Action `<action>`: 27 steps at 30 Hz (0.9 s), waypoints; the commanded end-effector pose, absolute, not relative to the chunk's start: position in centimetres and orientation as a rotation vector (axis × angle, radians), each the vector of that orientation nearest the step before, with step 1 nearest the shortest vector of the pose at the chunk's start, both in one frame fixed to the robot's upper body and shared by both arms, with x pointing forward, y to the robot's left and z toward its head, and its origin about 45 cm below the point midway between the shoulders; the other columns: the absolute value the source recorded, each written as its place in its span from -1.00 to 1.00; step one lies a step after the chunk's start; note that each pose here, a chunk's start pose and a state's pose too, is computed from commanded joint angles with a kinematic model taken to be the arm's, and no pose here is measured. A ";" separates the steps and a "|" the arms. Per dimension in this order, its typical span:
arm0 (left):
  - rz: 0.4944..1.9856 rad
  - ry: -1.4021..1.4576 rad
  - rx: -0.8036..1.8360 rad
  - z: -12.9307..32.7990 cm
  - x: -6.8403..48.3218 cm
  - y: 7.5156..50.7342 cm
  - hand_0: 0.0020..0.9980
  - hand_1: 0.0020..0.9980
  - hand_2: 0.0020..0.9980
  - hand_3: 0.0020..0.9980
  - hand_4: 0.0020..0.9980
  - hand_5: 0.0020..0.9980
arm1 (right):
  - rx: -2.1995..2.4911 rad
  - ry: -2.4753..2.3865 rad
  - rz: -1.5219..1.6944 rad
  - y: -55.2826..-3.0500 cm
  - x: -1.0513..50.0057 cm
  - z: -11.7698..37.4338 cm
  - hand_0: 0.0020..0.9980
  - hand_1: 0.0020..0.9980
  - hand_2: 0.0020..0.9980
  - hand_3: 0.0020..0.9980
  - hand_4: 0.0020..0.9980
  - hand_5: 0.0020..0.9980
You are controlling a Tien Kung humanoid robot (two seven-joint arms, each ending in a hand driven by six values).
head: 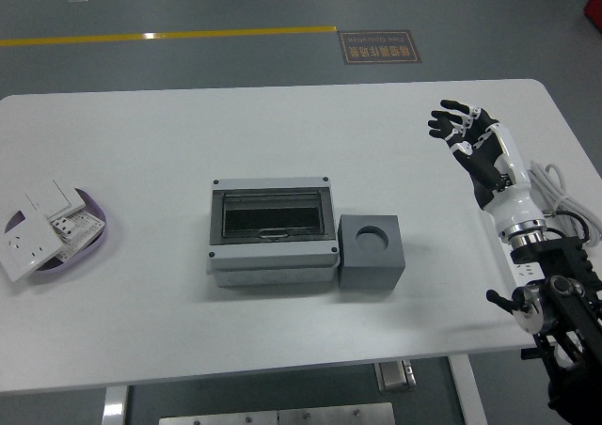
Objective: Pick up the cylinder from the cube,place it in the box,flap close box
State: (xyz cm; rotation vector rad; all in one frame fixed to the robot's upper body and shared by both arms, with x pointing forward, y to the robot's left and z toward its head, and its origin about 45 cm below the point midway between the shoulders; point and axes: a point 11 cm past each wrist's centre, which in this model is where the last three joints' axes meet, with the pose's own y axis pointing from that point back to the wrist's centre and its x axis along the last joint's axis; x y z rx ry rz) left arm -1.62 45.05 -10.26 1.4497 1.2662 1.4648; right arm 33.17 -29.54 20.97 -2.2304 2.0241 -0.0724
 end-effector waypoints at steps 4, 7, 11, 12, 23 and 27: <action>1.467 1.254 1.453 -10.1 -1.3 45.4 0.28 0.33 0.15 0.28 0.46 -0.44 | -2.235 2.030 -0.054 -29.4 33.0 20.3 0.41 0.33 0.27 0.31 0.51 -0.46; 1.468 1.250 1.461 -10.0 -1.4 45.7 0.28 0.33 0.15 0.28 0.46 -0.44 | -2.244 2.027 -0.037 -29.0 32.9 19.9 0.41 0.33 0.27 0.31 0.51 -0.46; 1.466 1.245 1.466 -9.9 -1.3 45.9 0.28 0.33 0.15 0.27 0.46 -0.44 | -2.249 2.028 -0.020 -28.8 32.9 19.5 0.42 0.33 0.28 0.33 0.50 -0.49; 1.465 1.244 1.466 -9.9 -1.3 45.9 0.28 0.33 0.15 0.27 0.46 -0.44 | -2.247 2.030 -0.016 -28.9 32.9 19.4 0.42 0.33 0.28 0.33 0.50 -0.49; 1.461 1.251 1.456 -10.1 -1.2 45.4 0.28 0.33 0.15 0.28 0.46 -0.44 | -2.243 2.027 -0.012 -28.4 32.8 19.0 0.42 0.32 0.29 0.31 0.50 -0.50; 1.468 1.261 1.444 -10.3 -1.2 45.0 0.28 0.33 0.15 0.28 0.46 -0.44 | -2.243 2.037 -0.047 -28.7 33.0 19.4 0.43 0.31 0.28 0.30 0.50 -0.51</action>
